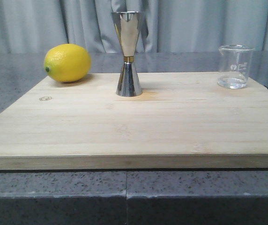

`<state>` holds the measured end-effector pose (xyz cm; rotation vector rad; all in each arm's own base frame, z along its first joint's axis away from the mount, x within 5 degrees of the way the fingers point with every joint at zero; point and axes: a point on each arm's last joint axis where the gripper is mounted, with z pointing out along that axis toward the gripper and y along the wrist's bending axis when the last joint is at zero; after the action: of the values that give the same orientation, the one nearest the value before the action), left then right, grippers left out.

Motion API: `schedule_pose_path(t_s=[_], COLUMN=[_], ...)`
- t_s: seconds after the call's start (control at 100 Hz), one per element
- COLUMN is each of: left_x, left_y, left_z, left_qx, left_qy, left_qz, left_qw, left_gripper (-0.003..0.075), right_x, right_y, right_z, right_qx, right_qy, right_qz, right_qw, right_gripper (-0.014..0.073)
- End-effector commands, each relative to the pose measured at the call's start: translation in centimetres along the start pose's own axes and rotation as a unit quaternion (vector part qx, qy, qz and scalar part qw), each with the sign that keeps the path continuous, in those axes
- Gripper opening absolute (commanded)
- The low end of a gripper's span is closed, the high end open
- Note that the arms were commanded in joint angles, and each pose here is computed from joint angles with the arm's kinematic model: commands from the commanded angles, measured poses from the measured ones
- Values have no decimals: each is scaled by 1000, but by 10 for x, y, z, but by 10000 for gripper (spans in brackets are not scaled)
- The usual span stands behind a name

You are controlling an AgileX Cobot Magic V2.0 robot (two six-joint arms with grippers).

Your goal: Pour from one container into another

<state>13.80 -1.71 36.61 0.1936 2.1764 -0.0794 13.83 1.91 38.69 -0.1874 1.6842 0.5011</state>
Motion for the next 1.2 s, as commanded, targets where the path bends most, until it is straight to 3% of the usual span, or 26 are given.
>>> schedule_pose_path(t_s=[0.0,0.33,0.58,0.93,1.04,1.19], left_x=[-13,-14,-15,-17,-18,-18], left_y=[1,1,2,2,2,2], left_z=[-6,-6,-6,-6,-7,-7], left_qx=[-2,-4,-8,-9,-10,-10], left_qy=[-55,-62,-68,-77,-82,-82], left_qz=[-12,-11,-8,-8,-8,-8], left_qw=[998,998,998,997,997,997], left_gripper=[462,462,462,454,384,210], right_x=[-11,-12,-9,-20,-21,-22], right_y=[-6,-9,12,-7,-9,-10], right_z=[-3,-2,5,2,2,1], right_qx=[45,59,-10,94,106,112], right_qy=[-29,-39,-27,-90,-98,-101], right_qz=[5,6,-27,-3,-2,-2], right_qw=[999,997,999,992,990,989], right_gripper=[552,547,447,425,285,34])
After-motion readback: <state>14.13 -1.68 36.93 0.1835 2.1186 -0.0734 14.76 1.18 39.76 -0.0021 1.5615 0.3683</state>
